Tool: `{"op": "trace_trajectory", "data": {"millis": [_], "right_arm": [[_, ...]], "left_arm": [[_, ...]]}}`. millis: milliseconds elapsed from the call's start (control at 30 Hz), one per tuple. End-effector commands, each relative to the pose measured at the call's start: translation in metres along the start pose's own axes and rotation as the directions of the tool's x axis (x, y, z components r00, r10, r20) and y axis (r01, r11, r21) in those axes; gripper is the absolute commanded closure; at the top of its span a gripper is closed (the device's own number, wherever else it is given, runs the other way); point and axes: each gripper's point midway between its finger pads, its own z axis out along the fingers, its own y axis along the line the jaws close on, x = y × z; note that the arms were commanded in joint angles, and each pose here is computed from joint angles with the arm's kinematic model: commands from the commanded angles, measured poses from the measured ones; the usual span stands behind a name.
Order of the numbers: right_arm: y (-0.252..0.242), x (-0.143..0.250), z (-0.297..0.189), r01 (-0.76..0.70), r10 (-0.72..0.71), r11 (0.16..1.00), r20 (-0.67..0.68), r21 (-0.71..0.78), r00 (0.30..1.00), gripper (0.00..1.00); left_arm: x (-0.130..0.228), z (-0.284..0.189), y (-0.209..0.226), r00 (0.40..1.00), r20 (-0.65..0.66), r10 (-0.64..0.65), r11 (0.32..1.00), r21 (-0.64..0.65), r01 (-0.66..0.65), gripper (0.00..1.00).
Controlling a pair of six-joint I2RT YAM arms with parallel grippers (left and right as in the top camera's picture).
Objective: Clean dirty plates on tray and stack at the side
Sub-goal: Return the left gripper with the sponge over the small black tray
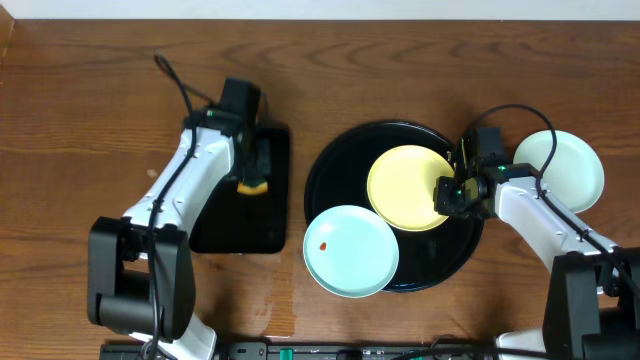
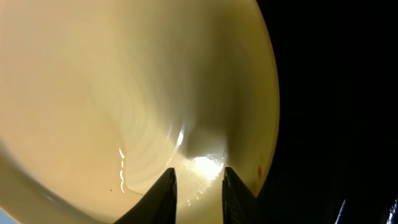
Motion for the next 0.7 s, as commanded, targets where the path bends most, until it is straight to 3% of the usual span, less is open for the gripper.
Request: {"op": "trace_trajectory", "data": {"millis": [0,200,433,667], "right_arm": [[0.0,-0.004,-0.001,0.019,-0.019,1.0,0.006,-0.006,1.0,0.75],[-0.006,0.003,0.0,-0.005,0.005,1.0,-0.023,0.025,1.0,0.77],[0.019,-0.018,-0.033,0.049,-0.046,0.996,0.043,-0.081,0.998,0.78],[-0.01,0.008,-0.039,-0.122,0.124,0.991,-0.04,0.049,0.991,0.71]], "left_arm": [[0.012,0.018,0.011,0.998,-0.024,-0.052,0.998,0.021,0.053,0.92],[0.022,0.033,0.018,0.996,-0.036,-0.081,0.995,0.058,0.083,0.92],[0.031,0.042,0.02,0.996,-0.047,-0.078,0.995,0.054,0.081,0.91],[0.028,0.042,0.019,0.996,-0.034,-0.082,0.995,0.058,0.084,0.91]]}}
